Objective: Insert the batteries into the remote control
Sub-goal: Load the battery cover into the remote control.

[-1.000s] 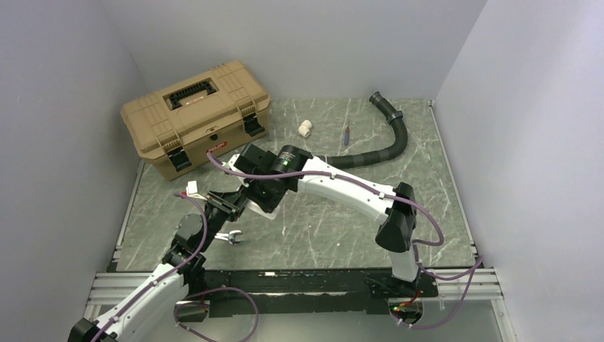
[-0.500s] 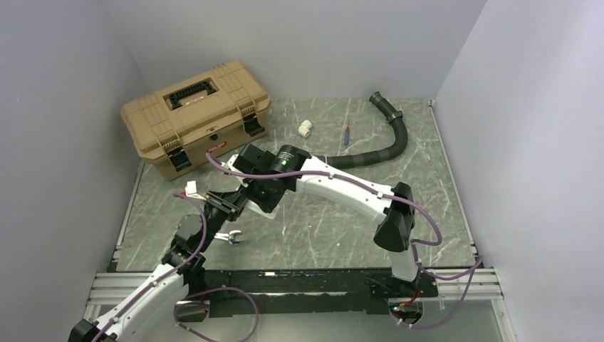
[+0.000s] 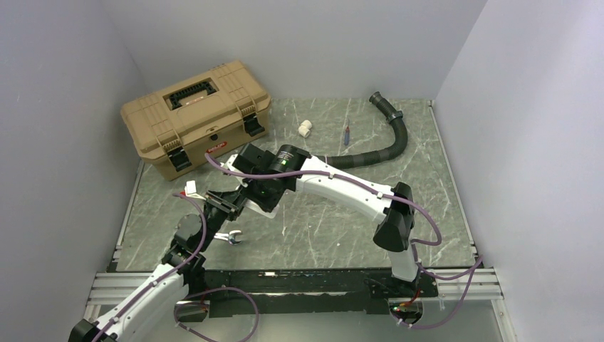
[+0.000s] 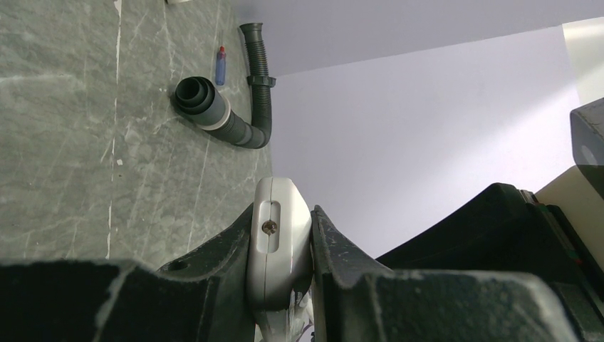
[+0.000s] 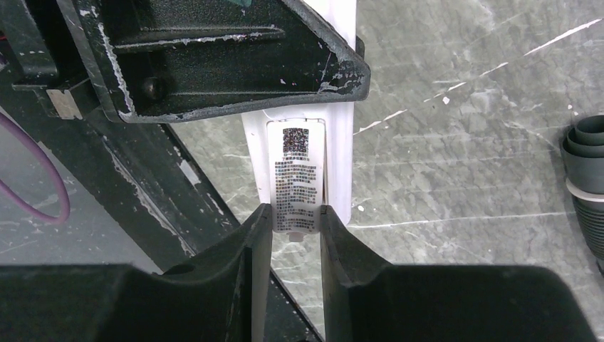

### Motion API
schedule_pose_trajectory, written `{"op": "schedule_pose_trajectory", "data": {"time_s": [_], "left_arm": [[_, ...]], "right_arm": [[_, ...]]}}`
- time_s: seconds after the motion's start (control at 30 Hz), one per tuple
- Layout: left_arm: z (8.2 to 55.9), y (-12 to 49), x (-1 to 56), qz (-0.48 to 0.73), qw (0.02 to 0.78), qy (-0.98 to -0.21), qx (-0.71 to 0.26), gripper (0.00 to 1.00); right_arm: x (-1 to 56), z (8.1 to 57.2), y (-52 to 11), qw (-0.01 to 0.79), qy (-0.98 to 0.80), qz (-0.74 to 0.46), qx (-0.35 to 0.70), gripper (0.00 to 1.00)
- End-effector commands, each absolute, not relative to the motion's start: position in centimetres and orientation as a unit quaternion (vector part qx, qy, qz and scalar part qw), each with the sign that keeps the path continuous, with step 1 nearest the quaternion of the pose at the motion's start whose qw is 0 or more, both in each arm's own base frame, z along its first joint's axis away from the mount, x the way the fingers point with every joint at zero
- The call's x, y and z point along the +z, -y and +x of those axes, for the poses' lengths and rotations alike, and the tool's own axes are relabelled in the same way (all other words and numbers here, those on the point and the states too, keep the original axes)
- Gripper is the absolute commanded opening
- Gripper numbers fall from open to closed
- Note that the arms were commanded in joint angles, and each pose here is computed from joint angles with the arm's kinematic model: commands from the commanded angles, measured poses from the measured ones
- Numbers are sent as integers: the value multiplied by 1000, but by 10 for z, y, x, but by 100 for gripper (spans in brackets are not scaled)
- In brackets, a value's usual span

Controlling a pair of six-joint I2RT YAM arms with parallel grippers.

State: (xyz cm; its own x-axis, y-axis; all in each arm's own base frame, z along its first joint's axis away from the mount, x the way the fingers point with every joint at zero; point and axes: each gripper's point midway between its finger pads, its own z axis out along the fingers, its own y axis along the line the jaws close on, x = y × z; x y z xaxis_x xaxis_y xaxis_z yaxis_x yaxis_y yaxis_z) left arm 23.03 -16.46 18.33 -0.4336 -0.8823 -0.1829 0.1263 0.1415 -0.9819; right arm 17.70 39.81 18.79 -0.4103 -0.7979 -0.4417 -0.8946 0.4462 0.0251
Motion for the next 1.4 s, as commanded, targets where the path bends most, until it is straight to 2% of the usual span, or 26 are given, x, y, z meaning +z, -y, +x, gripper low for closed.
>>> {"op": "schedule_pose_trajectory", "data": {"time_s": [0.0, 0.53, 1.2, 1.37], "left_arm": [[225, 169, 205, -290, 433, -587, -619, 0], [220, 173, 211, -271, 433, -585, -630, 0], [217, 177, 214, -255, 431, -586, -637, 0], [217, 177, 214, -255, 431, -586, -637, 0]], "right_arm": [[205, 179, -415, 222, -812, -519, 150, 0], [207, 180, -413, 242, -798, -537, 124, 0], [215, 175, -425, 251, -792, -533, 161, 0], [214, 173, -426, 246, -798, -524, 165, 6]]}}
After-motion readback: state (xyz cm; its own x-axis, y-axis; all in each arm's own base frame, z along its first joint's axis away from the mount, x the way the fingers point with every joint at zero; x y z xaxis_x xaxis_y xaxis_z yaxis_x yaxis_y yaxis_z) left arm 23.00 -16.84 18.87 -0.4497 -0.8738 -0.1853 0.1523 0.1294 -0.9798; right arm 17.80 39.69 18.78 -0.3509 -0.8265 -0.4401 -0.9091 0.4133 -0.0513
